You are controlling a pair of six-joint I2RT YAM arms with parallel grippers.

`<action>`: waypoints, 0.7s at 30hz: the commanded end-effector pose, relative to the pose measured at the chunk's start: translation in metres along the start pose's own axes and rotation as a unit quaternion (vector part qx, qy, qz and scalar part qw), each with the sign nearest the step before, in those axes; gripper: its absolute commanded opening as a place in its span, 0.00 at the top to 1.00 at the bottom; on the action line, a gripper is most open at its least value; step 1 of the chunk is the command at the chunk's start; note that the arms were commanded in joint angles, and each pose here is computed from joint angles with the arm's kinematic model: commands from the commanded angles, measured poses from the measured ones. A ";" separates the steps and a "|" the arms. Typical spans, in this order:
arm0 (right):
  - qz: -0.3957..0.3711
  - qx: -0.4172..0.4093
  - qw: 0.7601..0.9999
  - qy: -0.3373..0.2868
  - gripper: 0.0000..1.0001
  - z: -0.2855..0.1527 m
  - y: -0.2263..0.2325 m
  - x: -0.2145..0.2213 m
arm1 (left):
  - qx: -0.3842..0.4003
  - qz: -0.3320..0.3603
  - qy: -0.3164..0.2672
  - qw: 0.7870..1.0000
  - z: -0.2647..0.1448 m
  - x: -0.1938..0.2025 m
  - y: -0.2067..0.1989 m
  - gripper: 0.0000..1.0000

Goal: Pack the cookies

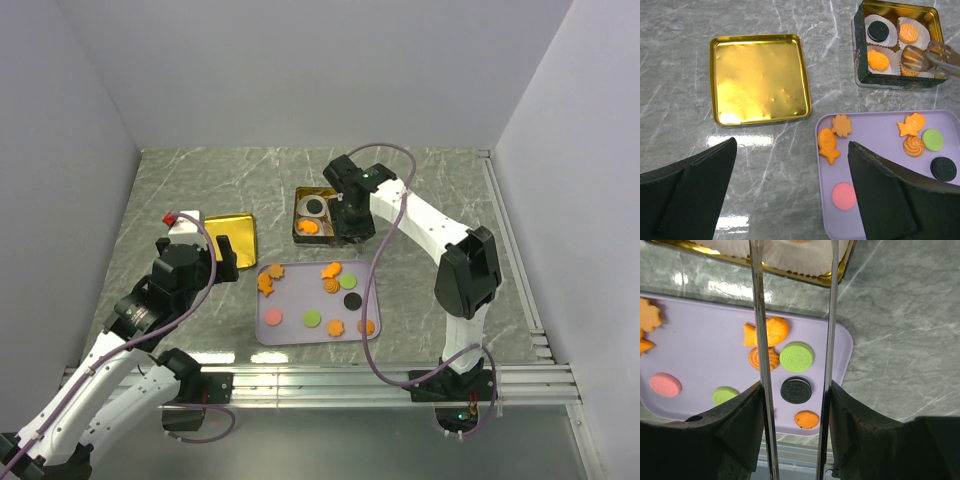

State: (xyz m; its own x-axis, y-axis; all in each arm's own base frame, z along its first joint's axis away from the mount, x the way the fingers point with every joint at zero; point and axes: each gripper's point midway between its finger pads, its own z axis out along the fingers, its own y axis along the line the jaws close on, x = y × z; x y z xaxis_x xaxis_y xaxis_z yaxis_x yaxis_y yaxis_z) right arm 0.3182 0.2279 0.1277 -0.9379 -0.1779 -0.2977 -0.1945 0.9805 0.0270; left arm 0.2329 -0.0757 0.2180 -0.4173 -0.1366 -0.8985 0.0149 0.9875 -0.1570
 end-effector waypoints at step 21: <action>0.158 0.020 0.983 -0.096 0.46 -0.049 -0.120 -0.009 | 0.012 0.001 -0.020 1.000 -0.001 -0.010 -0.004 0.01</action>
State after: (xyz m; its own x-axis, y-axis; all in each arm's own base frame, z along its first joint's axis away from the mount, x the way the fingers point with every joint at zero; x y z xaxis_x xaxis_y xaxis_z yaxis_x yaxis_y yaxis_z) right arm 0.3288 0.1125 0.1706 -0.9061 0.1011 -0.4109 0.0889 0.9948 0.0489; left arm 0.2323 -0.0753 0.2193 -0.4125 -0.1396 -0.9002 0.0161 0.9869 -0.1605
